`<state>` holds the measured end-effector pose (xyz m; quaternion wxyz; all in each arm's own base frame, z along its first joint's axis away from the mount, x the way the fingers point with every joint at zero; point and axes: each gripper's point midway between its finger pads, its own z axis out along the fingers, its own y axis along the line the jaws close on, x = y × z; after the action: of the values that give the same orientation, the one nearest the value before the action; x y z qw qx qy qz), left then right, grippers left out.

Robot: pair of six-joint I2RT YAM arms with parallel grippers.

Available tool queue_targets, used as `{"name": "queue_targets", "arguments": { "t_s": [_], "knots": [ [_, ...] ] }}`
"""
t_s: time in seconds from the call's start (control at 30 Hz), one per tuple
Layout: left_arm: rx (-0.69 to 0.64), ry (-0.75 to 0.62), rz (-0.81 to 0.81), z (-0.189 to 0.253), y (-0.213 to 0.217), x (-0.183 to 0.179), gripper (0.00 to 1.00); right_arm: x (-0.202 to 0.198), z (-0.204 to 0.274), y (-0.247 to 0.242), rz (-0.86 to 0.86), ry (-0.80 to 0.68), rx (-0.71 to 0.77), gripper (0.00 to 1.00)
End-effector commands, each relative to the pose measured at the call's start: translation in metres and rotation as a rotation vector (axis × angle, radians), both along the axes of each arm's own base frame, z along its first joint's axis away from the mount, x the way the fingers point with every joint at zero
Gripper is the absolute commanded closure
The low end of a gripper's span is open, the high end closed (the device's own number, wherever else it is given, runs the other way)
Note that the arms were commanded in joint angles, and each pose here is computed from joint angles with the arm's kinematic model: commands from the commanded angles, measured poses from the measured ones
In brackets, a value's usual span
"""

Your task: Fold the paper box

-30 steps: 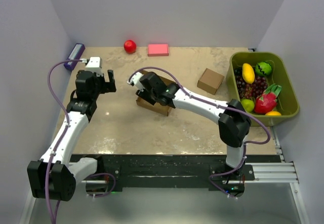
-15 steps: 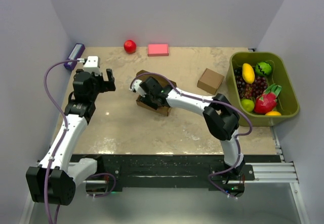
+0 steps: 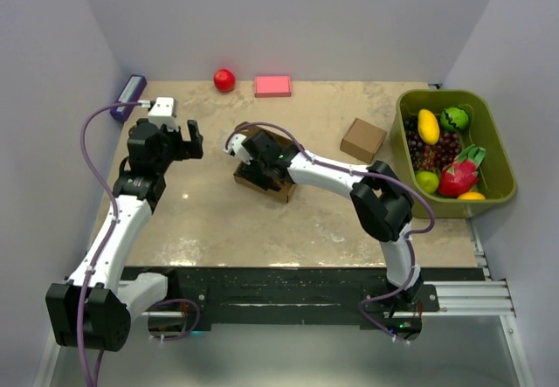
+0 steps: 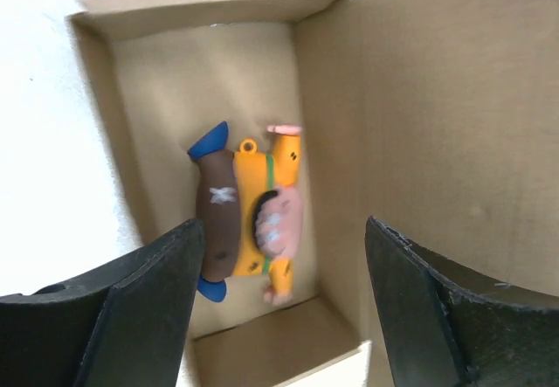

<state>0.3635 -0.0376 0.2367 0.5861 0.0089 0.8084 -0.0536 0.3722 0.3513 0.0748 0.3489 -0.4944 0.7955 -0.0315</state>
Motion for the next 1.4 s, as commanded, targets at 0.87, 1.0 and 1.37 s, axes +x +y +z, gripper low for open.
{"name": "queue_targets", "arguments": {
  "t_s": [0.87, 1.0, 1.37],
  "knots": [
    [-0.144, -0.074, -0.631, 0.007, -0.111, -0.005, 0.01, -0.029, 0.095, -0.130, -0.554, -0.158, 0.628, 0.19],
    [-0.141, -0.053, -0.643, -0.002, -0.115, -0.003, 0.01, -0.021, 0.087, -0.123, -0.492, -0.168, 0.652, 0.24],
    [-0.160, 0.006, -0.696, -0.024, -0.124, 0.009, 0.02, -0.003, 0.070, -0.115, -0.398, -0.184, 0.672, 0.48]
  ]
}}
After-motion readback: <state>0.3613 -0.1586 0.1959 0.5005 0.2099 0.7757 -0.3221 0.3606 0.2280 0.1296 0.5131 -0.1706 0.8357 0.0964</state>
